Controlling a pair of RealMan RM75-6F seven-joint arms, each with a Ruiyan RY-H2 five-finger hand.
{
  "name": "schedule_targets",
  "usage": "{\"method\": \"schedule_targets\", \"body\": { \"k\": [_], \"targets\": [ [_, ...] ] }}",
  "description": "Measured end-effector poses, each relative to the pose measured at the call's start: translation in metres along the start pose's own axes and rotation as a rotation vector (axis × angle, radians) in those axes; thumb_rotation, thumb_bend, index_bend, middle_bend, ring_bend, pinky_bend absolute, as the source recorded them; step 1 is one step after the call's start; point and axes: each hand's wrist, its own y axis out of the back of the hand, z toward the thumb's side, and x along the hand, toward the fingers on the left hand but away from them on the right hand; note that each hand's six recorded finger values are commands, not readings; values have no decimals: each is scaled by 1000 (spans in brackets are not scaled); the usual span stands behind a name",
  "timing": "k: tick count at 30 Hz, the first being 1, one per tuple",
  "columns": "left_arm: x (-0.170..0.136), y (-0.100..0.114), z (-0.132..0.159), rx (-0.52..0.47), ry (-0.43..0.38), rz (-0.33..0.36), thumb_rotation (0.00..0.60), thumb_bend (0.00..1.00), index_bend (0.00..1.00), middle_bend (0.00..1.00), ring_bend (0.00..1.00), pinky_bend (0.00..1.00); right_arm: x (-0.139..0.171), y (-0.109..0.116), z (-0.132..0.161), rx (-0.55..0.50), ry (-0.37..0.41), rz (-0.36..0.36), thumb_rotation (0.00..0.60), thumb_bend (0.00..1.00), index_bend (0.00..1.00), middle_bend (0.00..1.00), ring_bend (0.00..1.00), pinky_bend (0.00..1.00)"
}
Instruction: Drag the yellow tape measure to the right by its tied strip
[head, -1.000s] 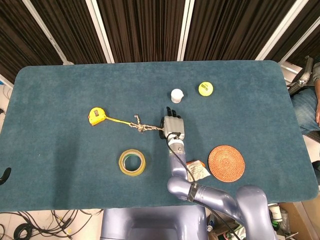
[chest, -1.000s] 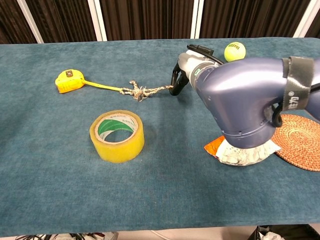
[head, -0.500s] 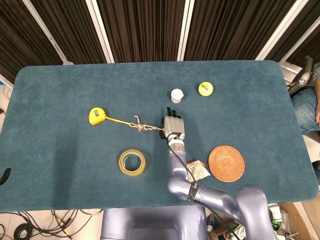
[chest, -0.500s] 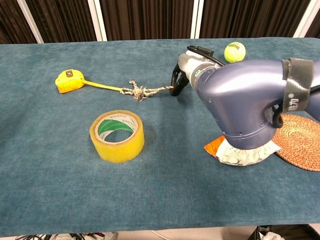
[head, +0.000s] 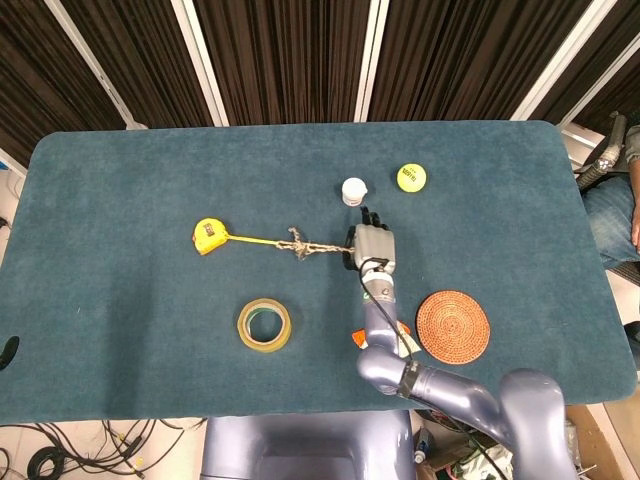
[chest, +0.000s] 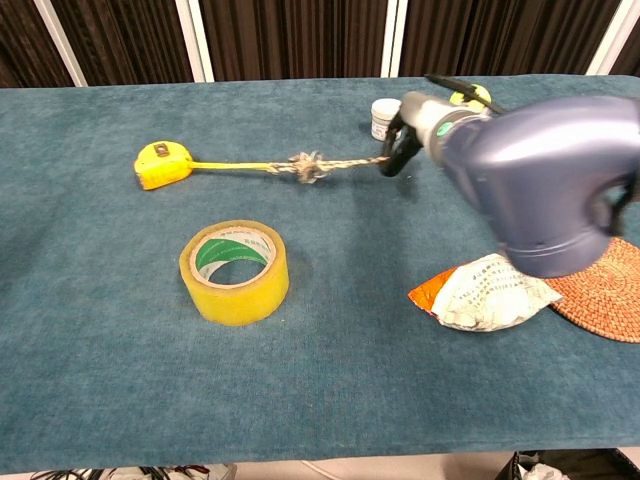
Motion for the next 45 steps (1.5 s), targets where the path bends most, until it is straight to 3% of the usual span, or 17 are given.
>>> {"method": "schedule_targets", "body": {
  "k": [10,19,38,45],
  "targets": [
    [0,-1,-2,9,11,0,600,306,73,0,0,0,-5,35,-56,36,-61,-53,600,415,633,0,45,177],
    [-1,-1,-2,18,16,3,600,306,73,0,0,0,-6,85,-124,106,-149,-126,600,415,635,0,45,177],
    [-2,-2,-2,19,30,3,600,306,73,0,0,0,12,192,-282,135,-412,-269,600,416,639,0,45,177],
    [-2,-3,-1,25,29,2,600,306,73,0,0,0,25,222,-321,144,-498,-328,600,416,640,0,45,177]
  ]
}}
